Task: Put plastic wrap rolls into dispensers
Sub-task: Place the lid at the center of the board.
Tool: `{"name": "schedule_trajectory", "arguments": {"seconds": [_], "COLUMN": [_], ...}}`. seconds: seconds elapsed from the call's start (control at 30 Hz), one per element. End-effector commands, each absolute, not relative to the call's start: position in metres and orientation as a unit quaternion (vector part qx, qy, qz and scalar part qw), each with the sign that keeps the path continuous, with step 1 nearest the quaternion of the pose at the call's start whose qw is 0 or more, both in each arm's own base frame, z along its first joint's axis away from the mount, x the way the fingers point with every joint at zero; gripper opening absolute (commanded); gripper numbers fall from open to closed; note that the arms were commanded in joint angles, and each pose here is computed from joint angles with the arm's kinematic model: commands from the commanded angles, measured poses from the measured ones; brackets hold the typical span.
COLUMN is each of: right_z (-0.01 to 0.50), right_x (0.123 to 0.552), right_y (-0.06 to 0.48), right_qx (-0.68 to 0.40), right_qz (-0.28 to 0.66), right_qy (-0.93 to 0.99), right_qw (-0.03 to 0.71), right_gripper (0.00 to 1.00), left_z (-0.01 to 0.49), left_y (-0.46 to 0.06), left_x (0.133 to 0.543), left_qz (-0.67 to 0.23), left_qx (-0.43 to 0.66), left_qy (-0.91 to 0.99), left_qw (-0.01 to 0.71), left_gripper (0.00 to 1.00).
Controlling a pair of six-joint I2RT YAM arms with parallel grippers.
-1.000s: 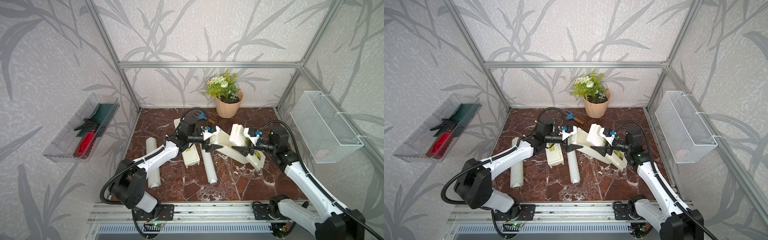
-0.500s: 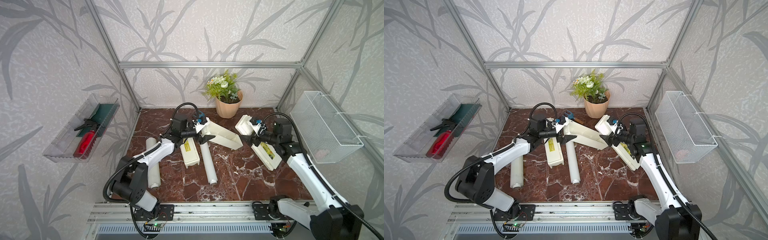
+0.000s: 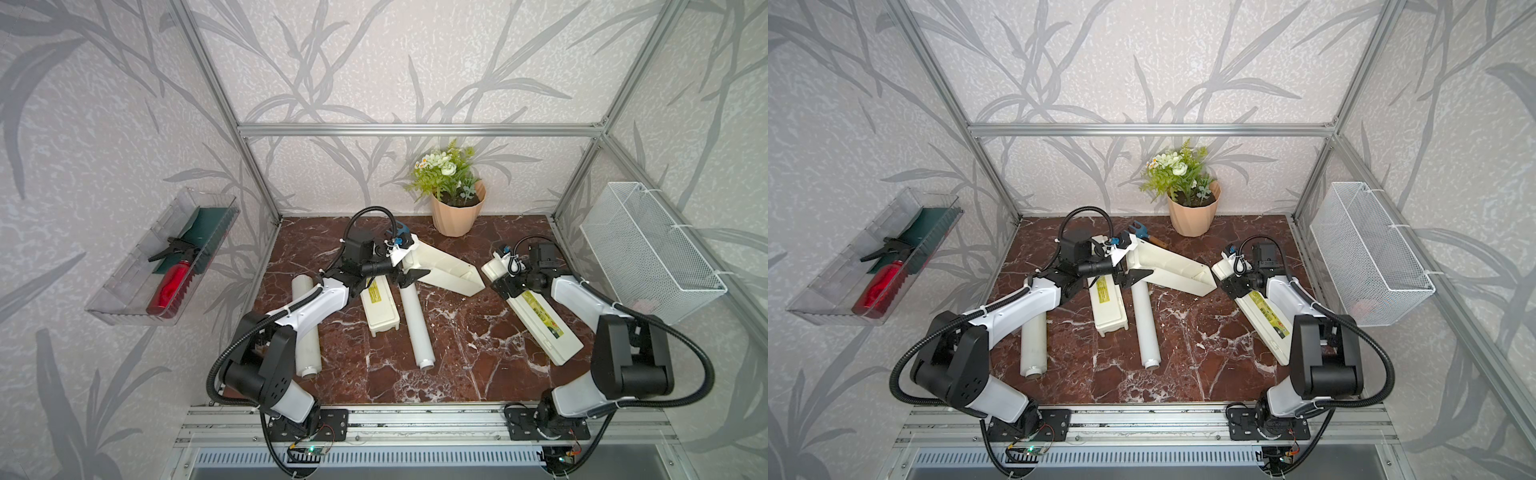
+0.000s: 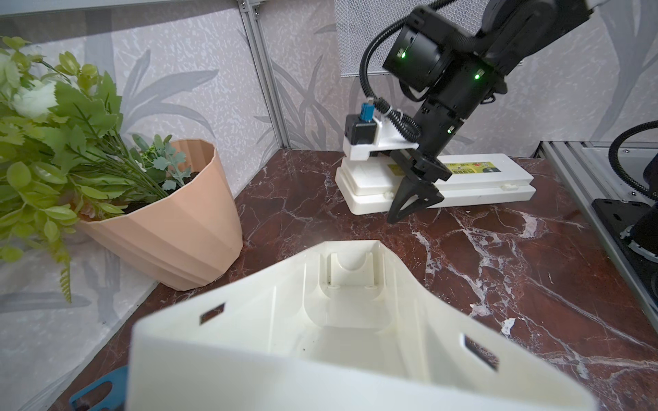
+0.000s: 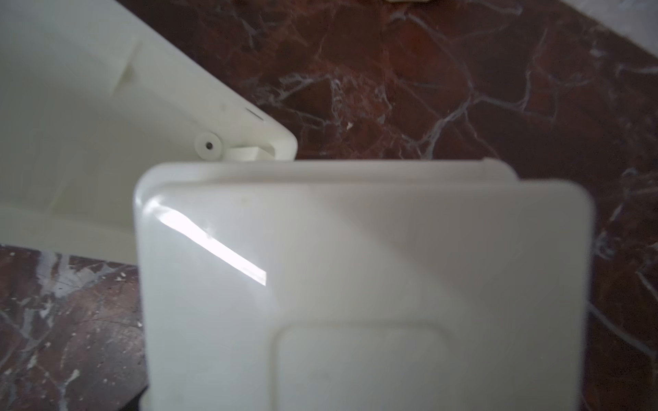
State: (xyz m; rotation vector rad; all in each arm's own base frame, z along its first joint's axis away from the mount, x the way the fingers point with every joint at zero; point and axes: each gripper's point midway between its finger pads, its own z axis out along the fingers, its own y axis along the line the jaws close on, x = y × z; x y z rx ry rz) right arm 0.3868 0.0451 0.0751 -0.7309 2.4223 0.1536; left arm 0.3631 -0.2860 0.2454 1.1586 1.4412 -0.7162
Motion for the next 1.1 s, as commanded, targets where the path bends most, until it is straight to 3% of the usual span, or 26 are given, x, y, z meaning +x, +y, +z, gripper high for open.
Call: {"name": "schedule_trajectory", "arguments": {"seconds": [0.0, 0.1, 0.3, 0.4, 0.47, 0.8, 1.0, 1.07], "right_z": [0.064, 0.041, 0.027, 0.03, 0.032, 0.094, 0.181, 0.203], "right_x": [0.399, 0.399, 0.408, 0.415, 0.418, 0.42, 0.361, 0.348], "right_y": [0.037, 0.03, 0.012, 0.001, -0.003, 0.014, 0.096, 0.113], "right_qx": [-0.291, -0.297, -0.26, -0.237, -0.232, -0.272, -0.448, -0.474], "right_qz": [0.035, 0.037, 0.036, 0.031, 0.028, 0.06, 0.202, 0.21], "right_qy": [0.912, 0.918, 0.935, 0.943, 0.946, 0.919, 0.75, 0.689], "right_qw": [0.286, 0.26, 0.239, 0.23, 0.224, 0.279, 0.443, 0.507], "right_gripper": [0.4, 0.45, 0.64, 0.79, 1.0, 0.99, 0.99, 1.0], "left_z": [0.241, 0.241, 0.235, 0.235, 0.233, 0.23, 0.222, 0.222], "left_y": [-0.285, -0.285, -0.284, -0.286, -0.288, -0.29, -0.294, -0.296], "left_x": [0.366, 0.368, 0.37, 0.372, 0.373, 0.378, 0.377, 0.375], "left_qz": [-0.297, -0.294, -0.288, -0.292, -0.296, -0.3, -0.31, -0.315], "left_qx": [0.49, 0.488, 0.491, 0.49, 0.488, 0.485, 0.492, 0.496], "left_qy": [0.609, 0.609, 0.613, 0.612, 0.613, 0.61, 0.606, 0.602], "left_qw": [0.549, 0.552, 0.547, 0.548, 0.546, 0.55, 0.543, 0.541], "left_gripper": [0.0, 0.0, 0.0, 0.0, 0.0, 0.01, 0.02, 0.02]}}
